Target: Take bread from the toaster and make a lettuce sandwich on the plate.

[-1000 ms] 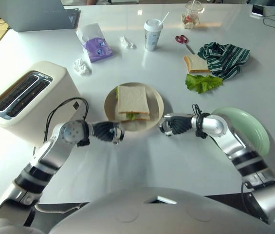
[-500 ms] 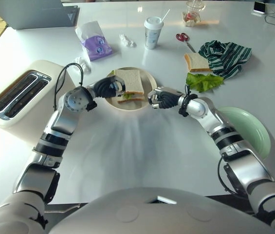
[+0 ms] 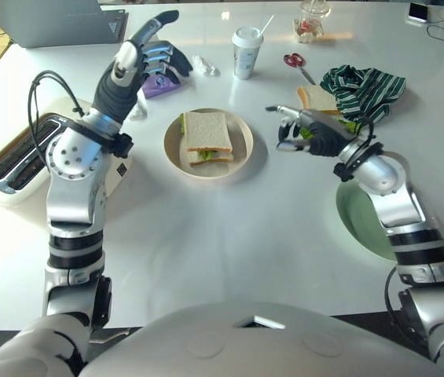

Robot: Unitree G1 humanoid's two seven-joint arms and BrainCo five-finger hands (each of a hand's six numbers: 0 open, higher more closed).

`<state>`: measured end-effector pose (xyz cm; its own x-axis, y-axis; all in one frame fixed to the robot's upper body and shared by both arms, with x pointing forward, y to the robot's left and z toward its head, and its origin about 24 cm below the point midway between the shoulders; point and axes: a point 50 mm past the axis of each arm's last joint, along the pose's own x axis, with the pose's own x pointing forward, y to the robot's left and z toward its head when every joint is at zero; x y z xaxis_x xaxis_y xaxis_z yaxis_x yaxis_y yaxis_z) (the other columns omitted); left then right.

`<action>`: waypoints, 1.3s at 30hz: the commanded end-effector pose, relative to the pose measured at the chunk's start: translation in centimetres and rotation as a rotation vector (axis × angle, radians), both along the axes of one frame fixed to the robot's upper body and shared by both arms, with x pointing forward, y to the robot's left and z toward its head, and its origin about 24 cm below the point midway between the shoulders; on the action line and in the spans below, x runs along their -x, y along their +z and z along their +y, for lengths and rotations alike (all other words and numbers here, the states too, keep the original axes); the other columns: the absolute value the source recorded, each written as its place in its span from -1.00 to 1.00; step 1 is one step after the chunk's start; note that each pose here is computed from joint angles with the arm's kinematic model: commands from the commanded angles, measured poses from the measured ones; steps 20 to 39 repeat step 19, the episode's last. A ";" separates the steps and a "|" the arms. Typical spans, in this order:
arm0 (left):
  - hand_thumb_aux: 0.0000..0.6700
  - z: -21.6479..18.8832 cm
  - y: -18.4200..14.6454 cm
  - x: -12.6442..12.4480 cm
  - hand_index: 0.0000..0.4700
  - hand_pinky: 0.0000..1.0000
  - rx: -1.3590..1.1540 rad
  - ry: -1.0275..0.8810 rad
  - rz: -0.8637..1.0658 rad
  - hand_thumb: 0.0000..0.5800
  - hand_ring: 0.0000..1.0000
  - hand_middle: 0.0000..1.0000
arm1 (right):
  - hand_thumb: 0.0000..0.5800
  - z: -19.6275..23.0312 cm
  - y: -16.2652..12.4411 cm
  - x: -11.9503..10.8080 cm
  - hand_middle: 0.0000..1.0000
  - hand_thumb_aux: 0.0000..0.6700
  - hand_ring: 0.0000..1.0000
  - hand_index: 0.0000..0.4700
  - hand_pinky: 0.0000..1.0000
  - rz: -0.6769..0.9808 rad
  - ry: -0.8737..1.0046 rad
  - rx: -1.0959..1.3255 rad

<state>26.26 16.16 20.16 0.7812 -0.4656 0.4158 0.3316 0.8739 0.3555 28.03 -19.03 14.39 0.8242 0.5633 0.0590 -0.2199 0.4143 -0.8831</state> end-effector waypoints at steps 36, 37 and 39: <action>-1.00 1.5 0.3 2.5 -1.00 -1.00 -0.026 0.179 -0.128 -1.00 -1.00 -1.00 | -1.00 4.6 -1.8 -0.7 -1.00 -1.00 -1.00 -1.00 -1.00 0.037 -0.053 -0.392; -1.00 1.5 0.3 2.5 -1.00 -1.00 -0.026 0.179 -0.128 -1.00 -1.00 -1.00 | -1.00 4.6 -1.8 -0.7 -1.00 -1.00 -1.00 -1.00 -1.00 0.037 -0.053 -0.392; -1.00 1.5 0.3 2.5 -1.00 -1.00 -0.026 0.179 -0.128 -1.00 -1.00 -1.00 | -1.00 4.6 -1.8 -0.7 -1.00 -1.00 -1.00 -1.00 -1.00 0.037 -0.053 -0.392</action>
